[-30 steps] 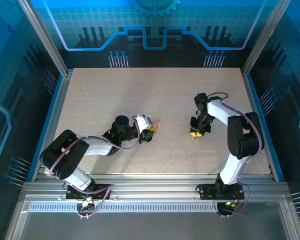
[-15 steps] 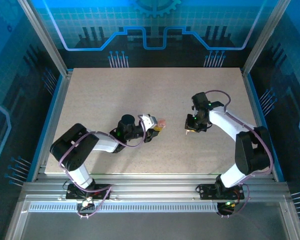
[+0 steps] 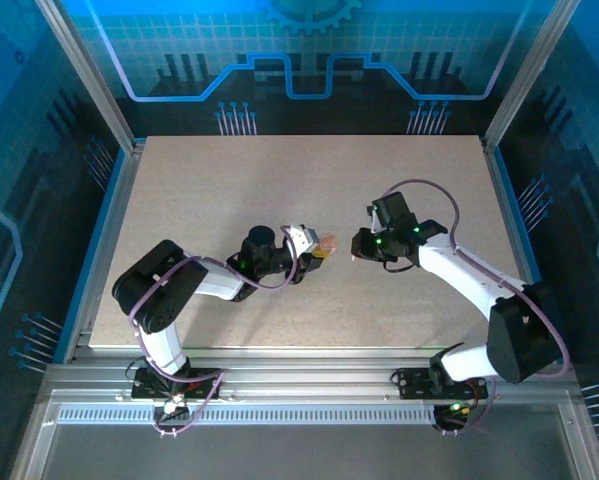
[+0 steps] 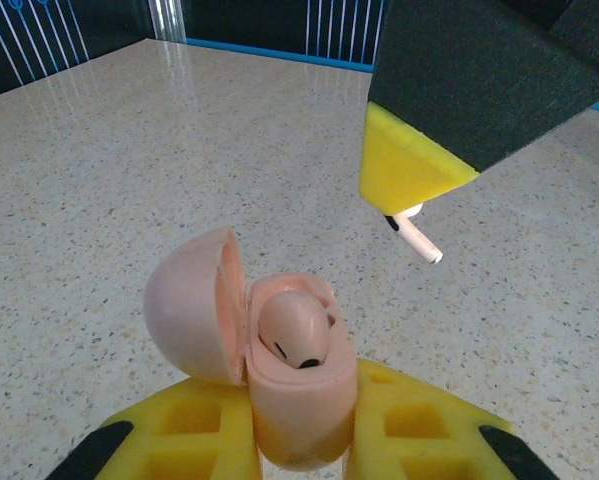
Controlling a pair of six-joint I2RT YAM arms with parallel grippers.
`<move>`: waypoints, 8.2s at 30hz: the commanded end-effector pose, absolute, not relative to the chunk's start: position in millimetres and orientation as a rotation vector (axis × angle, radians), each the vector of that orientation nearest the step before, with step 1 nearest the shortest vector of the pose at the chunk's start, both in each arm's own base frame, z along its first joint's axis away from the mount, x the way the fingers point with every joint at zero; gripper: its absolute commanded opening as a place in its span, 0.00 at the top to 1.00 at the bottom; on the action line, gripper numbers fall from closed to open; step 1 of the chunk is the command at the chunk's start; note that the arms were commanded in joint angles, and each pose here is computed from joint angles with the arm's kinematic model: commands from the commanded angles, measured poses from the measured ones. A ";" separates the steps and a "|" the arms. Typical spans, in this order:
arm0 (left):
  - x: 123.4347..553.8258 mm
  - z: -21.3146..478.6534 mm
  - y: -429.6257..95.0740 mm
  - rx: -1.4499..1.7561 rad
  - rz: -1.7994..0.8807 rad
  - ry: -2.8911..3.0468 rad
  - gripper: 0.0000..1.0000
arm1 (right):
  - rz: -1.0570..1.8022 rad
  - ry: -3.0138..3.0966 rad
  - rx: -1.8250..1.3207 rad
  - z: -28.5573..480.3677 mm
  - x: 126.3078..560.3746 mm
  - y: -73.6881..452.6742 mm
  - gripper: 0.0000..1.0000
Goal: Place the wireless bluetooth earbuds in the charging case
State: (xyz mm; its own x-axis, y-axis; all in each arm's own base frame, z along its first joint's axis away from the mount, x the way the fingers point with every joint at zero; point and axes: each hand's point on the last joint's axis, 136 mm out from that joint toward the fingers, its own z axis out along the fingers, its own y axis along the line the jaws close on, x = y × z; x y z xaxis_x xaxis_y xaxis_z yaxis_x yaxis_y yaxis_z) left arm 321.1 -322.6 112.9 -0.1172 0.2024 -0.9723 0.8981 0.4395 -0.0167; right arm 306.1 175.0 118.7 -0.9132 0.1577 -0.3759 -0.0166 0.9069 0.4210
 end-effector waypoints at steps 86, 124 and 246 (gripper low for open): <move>333.4 164.4 -343.3 0.716 -1.074 1.467 0.87 | 0.681 2.116 -0.084 207.6 337.7 211.3 0.80; 341.0 181.3 -338.9 0.653 -1.102 1.432 0.87 | 0.710 2.116 -0.102 198.7 339.7 221.6 0.80; 311.9 203.5 -333.3 0.858 -1.002 1.258 0.88 | 0.826 2.310 -0.252 259.0 310.6 198.4 0.64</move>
